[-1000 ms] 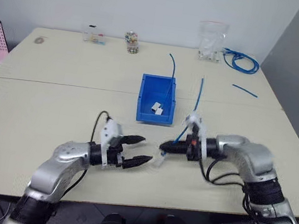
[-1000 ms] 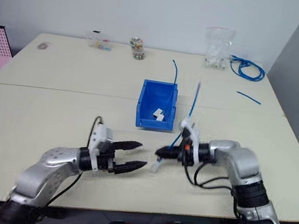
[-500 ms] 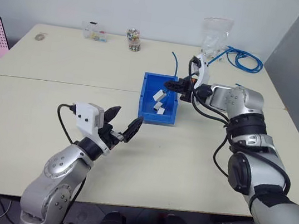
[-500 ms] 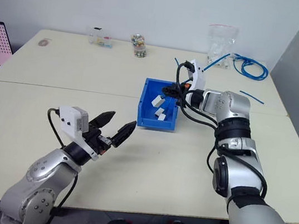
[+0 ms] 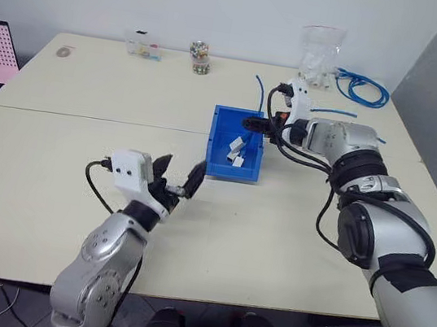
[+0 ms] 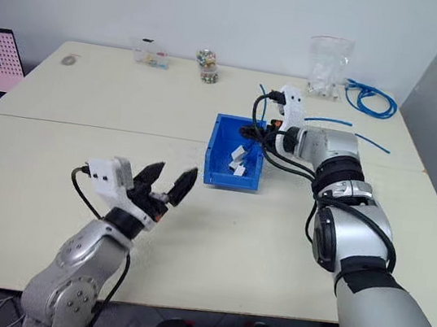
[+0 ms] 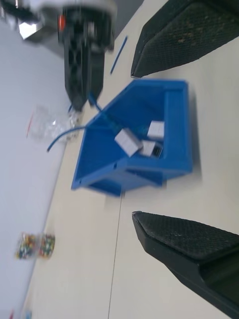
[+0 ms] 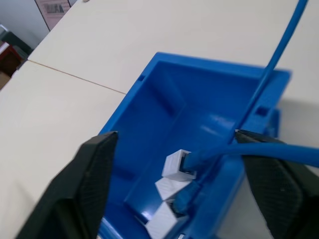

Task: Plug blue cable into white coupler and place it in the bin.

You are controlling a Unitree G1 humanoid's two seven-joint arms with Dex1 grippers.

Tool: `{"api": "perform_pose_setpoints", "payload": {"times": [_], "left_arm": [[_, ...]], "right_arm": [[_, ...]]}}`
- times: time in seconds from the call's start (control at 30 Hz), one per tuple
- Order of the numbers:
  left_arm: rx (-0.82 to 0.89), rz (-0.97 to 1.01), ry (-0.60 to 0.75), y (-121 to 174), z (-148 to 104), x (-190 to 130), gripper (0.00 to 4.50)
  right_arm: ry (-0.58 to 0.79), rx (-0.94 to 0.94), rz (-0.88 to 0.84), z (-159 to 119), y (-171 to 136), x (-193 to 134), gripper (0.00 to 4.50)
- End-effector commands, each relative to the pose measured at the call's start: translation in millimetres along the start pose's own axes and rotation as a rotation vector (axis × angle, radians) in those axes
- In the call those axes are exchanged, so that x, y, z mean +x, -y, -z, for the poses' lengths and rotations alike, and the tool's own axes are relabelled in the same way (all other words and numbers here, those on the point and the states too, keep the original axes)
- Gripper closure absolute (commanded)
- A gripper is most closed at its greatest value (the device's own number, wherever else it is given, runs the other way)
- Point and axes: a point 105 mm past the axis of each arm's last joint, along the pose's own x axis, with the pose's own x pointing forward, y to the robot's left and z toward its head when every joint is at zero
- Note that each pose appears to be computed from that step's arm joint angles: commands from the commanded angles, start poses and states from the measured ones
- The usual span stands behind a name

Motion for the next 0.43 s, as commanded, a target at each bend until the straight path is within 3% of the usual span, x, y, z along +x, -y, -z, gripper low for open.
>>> {"api": "perform_pose_setpoints", "payload": {"times": [0.03,0.17,0.3,0.43], "left_arm": [[0.010,-0.055,-0.017,-12.6,0.8,1.5,0.00],[0.048,-0.099,-0.042,-24.4,7.4,-1.5,0.00],[0.085,-0.154,-0.074,-38.0,20.9,-9.1,0.00],[0.093,-0.183,-0.066,-44.0,24.2,-14.1,0.00]], "right_arm": [[0.026,-0.159,-0.039,-20.9,-2.8,-28.8,0.18],[0.052,-0.224,-0.047,6.6,1.9,-61.5,0.18],[0.060,-0.312,0.069,70.0,13.8,-84.2,0.18],[0.161,-0.254,0.223,96.9,13.8,-93.8,0.18]]}}
